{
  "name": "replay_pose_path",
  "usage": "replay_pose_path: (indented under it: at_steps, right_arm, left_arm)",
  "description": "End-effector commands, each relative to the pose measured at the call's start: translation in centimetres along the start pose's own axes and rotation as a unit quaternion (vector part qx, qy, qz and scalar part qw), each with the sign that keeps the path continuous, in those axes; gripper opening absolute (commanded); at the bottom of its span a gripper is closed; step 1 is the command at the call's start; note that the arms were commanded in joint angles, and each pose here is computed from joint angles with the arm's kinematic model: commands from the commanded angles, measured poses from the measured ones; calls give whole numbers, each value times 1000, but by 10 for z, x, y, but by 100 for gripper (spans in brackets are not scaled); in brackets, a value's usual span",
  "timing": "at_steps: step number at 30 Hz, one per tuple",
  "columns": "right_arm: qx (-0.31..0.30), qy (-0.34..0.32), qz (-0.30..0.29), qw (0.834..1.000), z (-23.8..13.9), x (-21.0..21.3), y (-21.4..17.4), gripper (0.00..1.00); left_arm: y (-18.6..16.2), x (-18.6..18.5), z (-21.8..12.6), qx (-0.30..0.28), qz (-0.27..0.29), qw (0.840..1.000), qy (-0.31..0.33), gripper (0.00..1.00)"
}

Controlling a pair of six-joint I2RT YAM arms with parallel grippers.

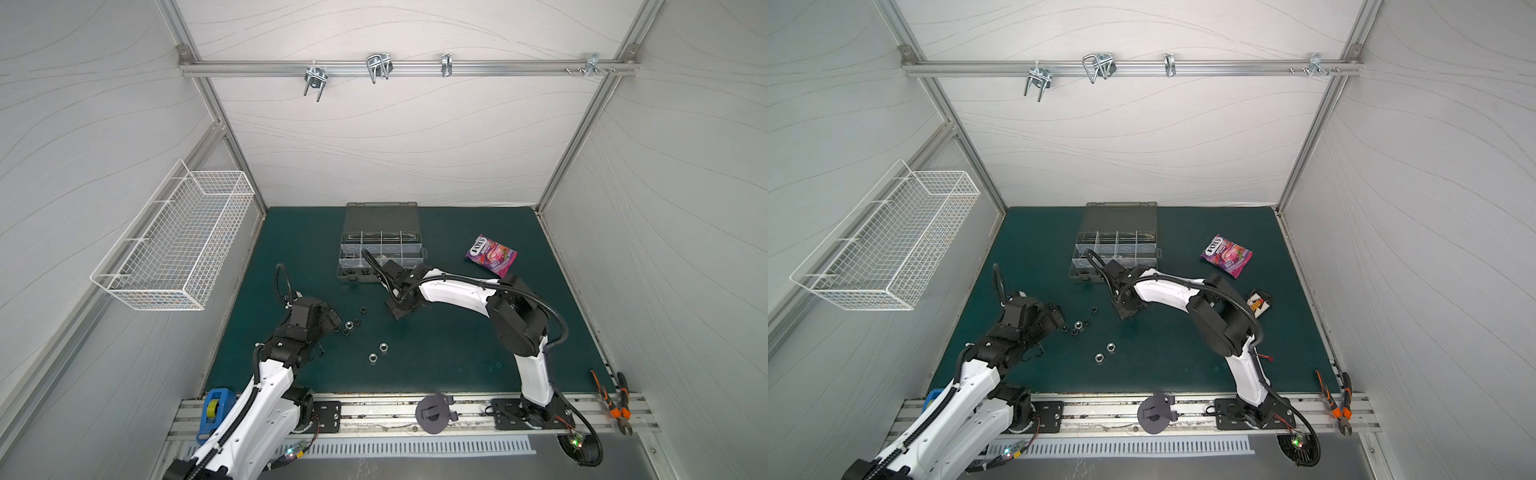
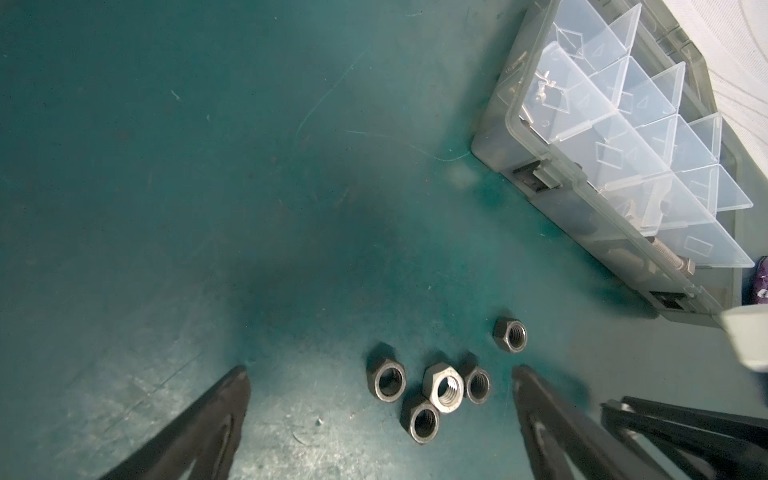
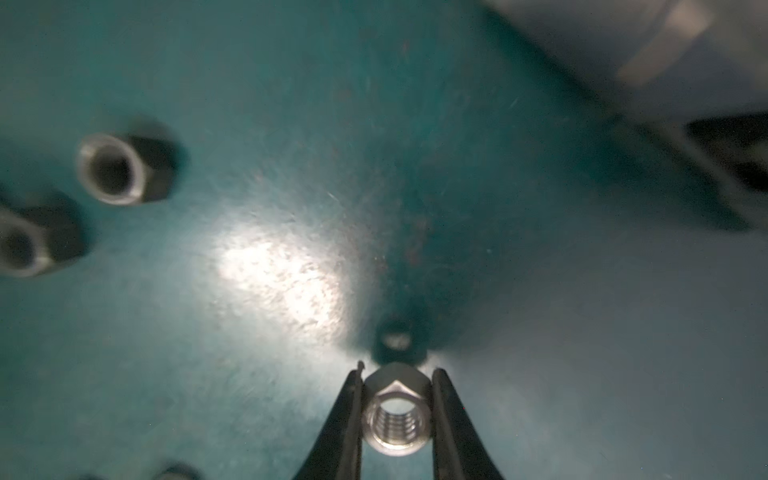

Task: Sort the screws and nuts into containers
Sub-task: 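Carry the nut with the right gripper into an organizer compartment and release it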

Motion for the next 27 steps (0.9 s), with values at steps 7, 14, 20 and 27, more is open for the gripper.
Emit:
replay_pose_path:
  at_steps: [7,14,20,27]
  right_arm:
    - [-93,7,31,995,-67,-33,58,11]
    - [-118,6,77,990,-65,-65,102,11]
    - [-133,12,102,986,-50,-81,129,12]
    - [-140,7,113,984,-28,-91,151,13]
  left_arm:
    - [10,-6,-3,-18,-9,1000,-16,99]
    - [10,-7,-3,-12,-9,1000,-17,99]
    - [11,-10,-3,-5,-4,1000,-27,99]
    - [13,-12,-4,-4,-1,999,-33,99]
Point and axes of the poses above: each gripper's point midway between its finger pads, its own z axis out along the fingers, its own x axis along the line the jaws close on, y = z × x, the point moved 9 cm from there along -z, back along the fingers, and after that the axes turned 15 degrees about z, right-handed, at the moved point
